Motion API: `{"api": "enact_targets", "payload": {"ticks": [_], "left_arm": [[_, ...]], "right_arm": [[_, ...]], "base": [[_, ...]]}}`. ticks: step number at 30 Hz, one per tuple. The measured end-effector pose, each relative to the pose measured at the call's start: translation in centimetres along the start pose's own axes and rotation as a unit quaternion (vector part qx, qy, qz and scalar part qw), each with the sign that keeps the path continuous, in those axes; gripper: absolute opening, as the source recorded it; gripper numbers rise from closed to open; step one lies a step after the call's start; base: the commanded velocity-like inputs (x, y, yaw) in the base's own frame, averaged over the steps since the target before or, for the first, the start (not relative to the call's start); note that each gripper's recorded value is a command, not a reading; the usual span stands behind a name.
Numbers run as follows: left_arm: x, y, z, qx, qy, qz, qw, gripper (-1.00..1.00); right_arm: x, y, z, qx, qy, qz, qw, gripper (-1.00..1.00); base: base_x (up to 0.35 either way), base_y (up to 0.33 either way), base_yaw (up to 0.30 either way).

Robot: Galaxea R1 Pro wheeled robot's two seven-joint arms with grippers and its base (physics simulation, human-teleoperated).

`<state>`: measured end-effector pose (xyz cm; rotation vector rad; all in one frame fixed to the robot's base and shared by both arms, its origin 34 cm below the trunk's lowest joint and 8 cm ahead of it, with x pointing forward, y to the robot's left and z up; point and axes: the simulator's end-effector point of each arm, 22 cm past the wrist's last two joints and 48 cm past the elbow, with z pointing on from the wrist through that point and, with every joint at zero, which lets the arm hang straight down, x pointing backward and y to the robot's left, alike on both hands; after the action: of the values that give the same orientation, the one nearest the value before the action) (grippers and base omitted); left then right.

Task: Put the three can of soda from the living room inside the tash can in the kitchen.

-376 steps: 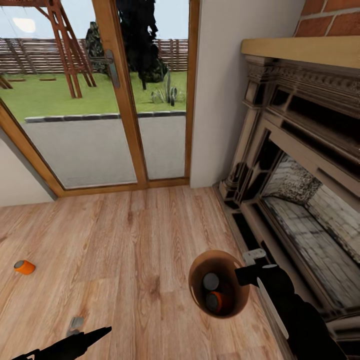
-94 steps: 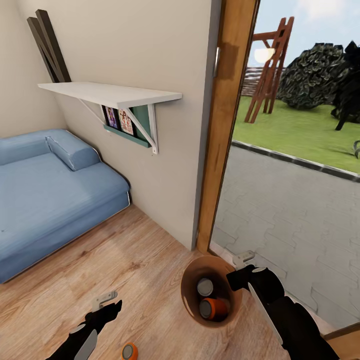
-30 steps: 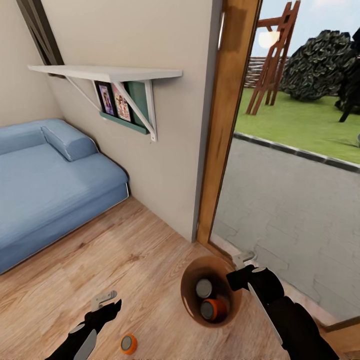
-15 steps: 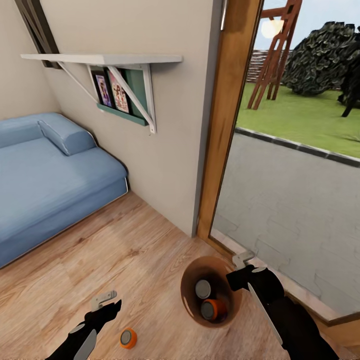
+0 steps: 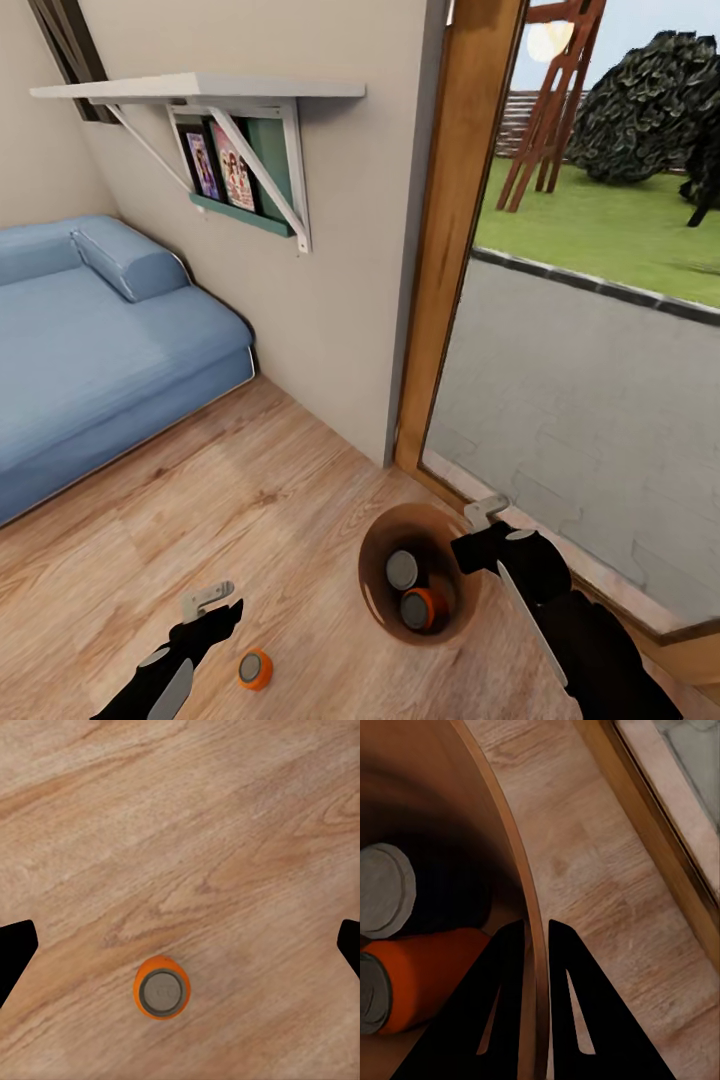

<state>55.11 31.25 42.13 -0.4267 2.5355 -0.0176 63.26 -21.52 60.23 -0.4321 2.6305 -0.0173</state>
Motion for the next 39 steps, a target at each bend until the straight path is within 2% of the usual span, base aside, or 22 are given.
{"api": "enact_targets", "payload": {"ticks": [39], "left_arm": [[7.8,1.9,6.8,-0.007,0.027,0.003,0.9996,1.0]], "right_arm": [[5.9,1.4,8.1,-0.006,0.018,0.001,0.9998,-1.0]], "base": [[0.0,0.0,0.0]]}}
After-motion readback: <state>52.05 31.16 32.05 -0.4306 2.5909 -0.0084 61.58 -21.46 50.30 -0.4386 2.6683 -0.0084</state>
